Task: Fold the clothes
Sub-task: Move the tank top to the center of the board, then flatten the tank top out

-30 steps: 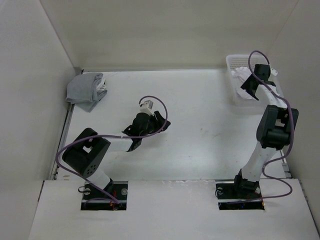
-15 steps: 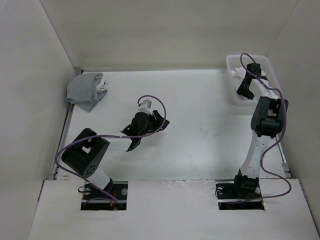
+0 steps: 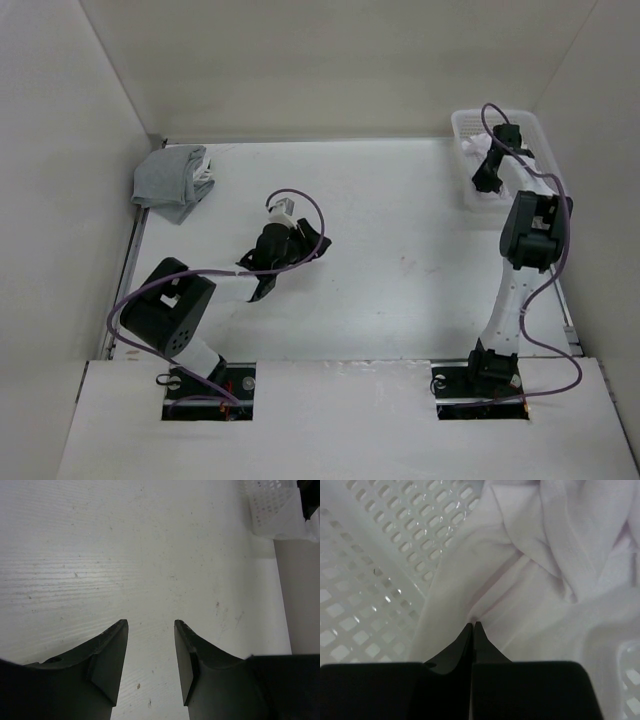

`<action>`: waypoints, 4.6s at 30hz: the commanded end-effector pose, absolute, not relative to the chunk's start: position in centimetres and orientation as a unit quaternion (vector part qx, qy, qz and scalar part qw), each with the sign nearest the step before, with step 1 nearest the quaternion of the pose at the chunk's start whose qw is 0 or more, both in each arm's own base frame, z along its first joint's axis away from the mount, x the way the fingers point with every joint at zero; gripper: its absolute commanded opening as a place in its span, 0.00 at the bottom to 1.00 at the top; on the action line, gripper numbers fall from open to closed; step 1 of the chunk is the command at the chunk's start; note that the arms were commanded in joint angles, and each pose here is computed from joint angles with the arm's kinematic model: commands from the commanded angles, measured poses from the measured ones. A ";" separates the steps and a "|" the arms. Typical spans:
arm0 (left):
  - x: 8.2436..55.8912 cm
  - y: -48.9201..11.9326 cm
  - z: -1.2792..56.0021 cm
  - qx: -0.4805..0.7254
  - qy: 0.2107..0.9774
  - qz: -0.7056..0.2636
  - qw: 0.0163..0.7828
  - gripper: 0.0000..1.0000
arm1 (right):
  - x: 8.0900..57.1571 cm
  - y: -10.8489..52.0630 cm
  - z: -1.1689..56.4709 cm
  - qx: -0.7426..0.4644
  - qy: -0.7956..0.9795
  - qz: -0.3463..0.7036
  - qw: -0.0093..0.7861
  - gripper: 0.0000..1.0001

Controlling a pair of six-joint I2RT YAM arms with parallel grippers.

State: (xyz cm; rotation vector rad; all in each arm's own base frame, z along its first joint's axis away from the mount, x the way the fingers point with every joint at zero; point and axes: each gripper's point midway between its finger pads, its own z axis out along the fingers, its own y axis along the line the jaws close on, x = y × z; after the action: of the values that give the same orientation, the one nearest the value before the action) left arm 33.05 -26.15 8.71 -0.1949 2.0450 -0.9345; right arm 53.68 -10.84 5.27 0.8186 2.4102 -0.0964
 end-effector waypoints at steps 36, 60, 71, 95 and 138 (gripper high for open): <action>32.7 -11.9 16.8 -0.255 0.740 -0.324 0.531 0.38 | 37.0 33.6 33.1 -0.039 0.748 0.387 0.538 0.02; 31.8 -26.9 4.8 -0.092 0.872 -0.293 0.381 0.42 | 29.6 18.2 18.1 0.098 0.817 0.288 0.489 0.04; 35.3 -26.2 19.4 -0.091 0.803 -0.325 0.492 0.01 | 31.9 17.9 29.1 0.070 0.751 0.313 0.577 0.03; 27.4 -19.1 9.0 -0.086 0.894 -0.152 0.413 0.40 | 32.6 17.2 14.1 0.135 0.844 0.219 0.470 0.05; 32.6 -26.2 7.4 -0.068 0.877 -0.266 0.394 0.12 | 21.3 16.4 3.6 0.134 0.928 0.032 0.347 0.31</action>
State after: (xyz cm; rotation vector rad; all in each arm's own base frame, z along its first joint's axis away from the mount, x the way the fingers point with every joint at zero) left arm 32.21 -26.09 6.25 -0.1639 2.2698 -0.6354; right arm 19.71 16.08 2.12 0.2864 2.4817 0.0597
